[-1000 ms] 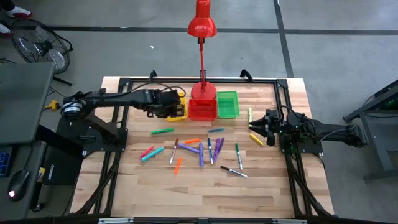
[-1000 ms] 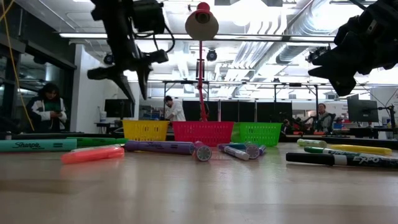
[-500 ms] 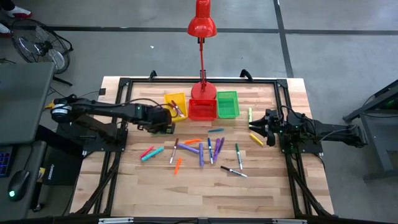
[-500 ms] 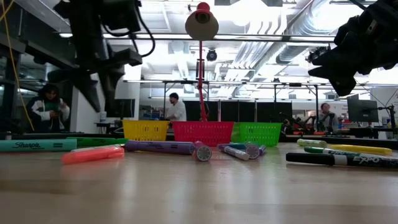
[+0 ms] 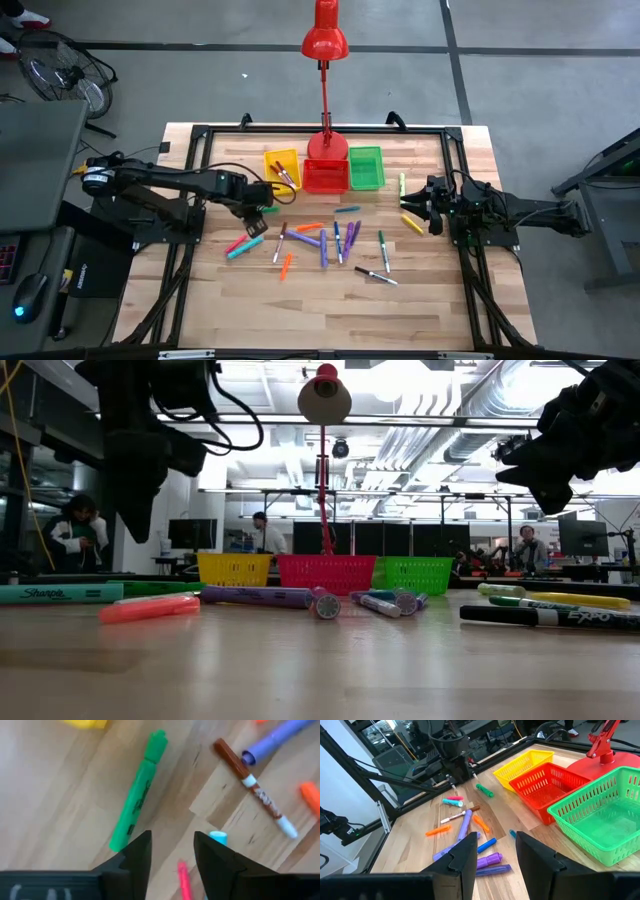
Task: Pick & Place Markers
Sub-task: Put the green highlighter pen into the red bin
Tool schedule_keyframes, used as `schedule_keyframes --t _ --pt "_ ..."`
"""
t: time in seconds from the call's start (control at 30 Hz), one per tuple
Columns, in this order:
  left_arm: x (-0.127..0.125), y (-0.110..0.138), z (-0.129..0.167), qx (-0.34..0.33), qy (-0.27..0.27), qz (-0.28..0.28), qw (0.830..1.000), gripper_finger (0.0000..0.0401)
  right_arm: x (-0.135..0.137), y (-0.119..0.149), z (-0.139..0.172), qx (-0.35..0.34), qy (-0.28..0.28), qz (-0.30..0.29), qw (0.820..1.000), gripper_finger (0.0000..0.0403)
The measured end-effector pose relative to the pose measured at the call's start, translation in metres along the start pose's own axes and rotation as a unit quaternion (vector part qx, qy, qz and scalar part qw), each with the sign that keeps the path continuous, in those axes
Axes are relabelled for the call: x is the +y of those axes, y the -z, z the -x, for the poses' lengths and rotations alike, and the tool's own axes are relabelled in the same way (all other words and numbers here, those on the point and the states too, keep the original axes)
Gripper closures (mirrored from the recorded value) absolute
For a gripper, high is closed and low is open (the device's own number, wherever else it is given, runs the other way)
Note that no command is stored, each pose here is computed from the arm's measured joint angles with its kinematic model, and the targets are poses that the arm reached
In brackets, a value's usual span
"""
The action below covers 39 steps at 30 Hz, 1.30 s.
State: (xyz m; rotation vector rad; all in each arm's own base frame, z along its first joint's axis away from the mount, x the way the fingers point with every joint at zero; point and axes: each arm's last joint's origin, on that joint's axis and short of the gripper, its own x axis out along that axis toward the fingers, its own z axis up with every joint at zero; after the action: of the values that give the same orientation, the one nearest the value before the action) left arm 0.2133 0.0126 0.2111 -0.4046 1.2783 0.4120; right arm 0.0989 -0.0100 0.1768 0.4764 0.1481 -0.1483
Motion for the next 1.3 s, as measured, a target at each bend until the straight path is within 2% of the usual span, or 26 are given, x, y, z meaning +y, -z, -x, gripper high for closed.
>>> schedule_keyframes --t 0.2,0.33,1.0,1.13,1.3 --pt "0.007 0.000 -0.002 -0.003 -0.045 -0.083 0.996 0.0183 0.000 0.000 0.000 0.000 0.000 0.000 1.000 0.0279" --pt "0.011 0.007 -0.014 0.007 -0.050 -0.125 0.991 0.0164 0.000 0.000 0.000 0.000 0.000 0.000 1.000 0.0279" --pt "0.021 0.031 -0.056 -0.003 -0.060 -0.143 0.988 0.0163 0.000 0.000 0.000 0.000 0.000 0.000 1.000 0.0279" --pt "0.020 0.032 -0.061 0.005 -0.046 -0.139 0.989 0.0177 0.000 0.000 0.000 0.000 0.000 0.000 1.000 0.0279" --pt "0.019 0.032 -0.062 0.004 -0.038 -0.138 0.990 0.0212 0.000 0.000 0.000 0.000 0.000 0.000 1.000 0.0279"
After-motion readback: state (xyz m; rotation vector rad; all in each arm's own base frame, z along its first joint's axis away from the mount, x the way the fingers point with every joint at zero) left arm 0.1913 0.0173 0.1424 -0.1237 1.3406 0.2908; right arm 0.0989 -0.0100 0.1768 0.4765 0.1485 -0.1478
